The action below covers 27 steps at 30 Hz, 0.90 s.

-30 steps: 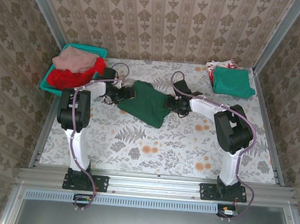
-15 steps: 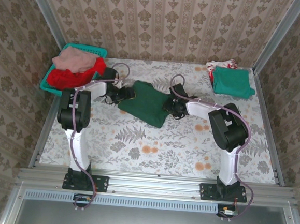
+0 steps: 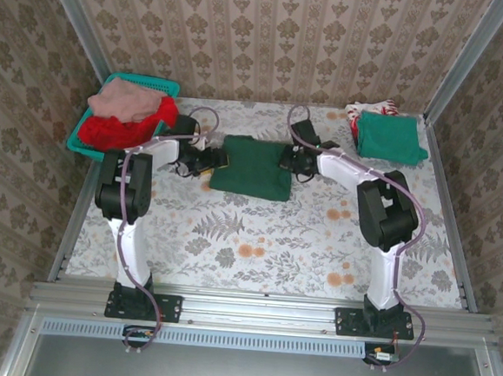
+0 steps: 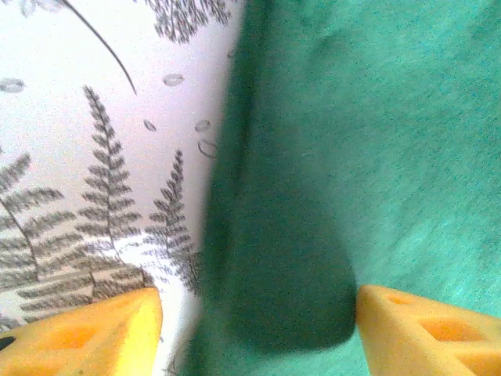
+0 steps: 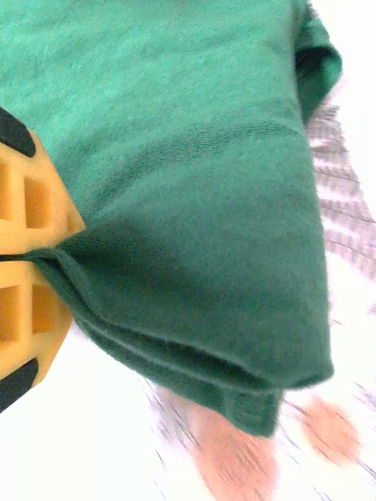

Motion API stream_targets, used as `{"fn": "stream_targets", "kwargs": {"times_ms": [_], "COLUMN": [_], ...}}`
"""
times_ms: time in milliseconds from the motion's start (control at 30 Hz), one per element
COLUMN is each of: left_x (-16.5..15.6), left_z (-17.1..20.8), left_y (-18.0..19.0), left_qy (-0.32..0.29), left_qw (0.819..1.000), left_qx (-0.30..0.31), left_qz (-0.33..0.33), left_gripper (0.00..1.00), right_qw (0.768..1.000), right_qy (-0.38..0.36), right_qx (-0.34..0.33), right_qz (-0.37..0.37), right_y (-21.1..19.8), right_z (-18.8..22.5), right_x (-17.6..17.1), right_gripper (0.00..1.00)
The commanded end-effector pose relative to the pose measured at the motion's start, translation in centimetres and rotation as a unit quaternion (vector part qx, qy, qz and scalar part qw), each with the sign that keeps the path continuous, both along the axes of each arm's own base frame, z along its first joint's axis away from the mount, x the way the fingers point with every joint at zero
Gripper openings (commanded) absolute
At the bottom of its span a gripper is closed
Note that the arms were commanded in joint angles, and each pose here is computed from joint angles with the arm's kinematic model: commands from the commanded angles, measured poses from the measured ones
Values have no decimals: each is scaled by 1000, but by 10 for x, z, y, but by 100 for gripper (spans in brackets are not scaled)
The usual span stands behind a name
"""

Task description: Fold and stack the t-shirts

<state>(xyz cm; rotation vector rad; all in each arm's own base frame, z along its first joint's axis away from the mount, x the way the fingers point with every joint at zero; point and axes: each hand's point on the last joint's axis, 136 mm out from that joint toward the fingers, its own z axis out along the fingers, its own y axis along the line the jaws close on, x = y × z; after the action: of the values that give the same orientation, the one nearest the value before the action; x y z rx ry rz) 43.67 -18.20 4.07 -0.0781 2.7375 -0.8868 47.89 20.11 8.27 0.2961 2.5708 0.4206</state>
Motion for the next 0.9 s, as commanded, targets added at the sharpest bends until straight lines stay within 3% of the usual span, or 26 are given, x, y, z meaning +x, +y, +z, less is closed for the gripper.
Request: {"fn": "stream_targets", "kwargs": {"times_ms": [0,200,467,733,867], "left_x": [-19,-18,-21,-25,-26], "left_z": [9,8,1,-4,-5], "left_y": [0,9,16,25,29], "left_qy": [27,28,37,45,48], "left_qw": [1000,999,999,999,999], "left_qx": [-12,-14,-12,-9,-6], "left_qz": [0,11,17,24,25], "left_gripper": [68,68,68,67,67], "right_qw": [994,988,969,965,958], "right_qy": [-54,-50,-91,-163,-155], "right_qx": [-97,-141,-226,-204,-239], "right_qz": [7,27,45,32,30], "right_y": [-64,-135,-183,-212,-236], "right_z": [66,96,127,158,148], "right_x": [19,51,89,126,137], "right_gripper": [0,0,0,0,0]}}
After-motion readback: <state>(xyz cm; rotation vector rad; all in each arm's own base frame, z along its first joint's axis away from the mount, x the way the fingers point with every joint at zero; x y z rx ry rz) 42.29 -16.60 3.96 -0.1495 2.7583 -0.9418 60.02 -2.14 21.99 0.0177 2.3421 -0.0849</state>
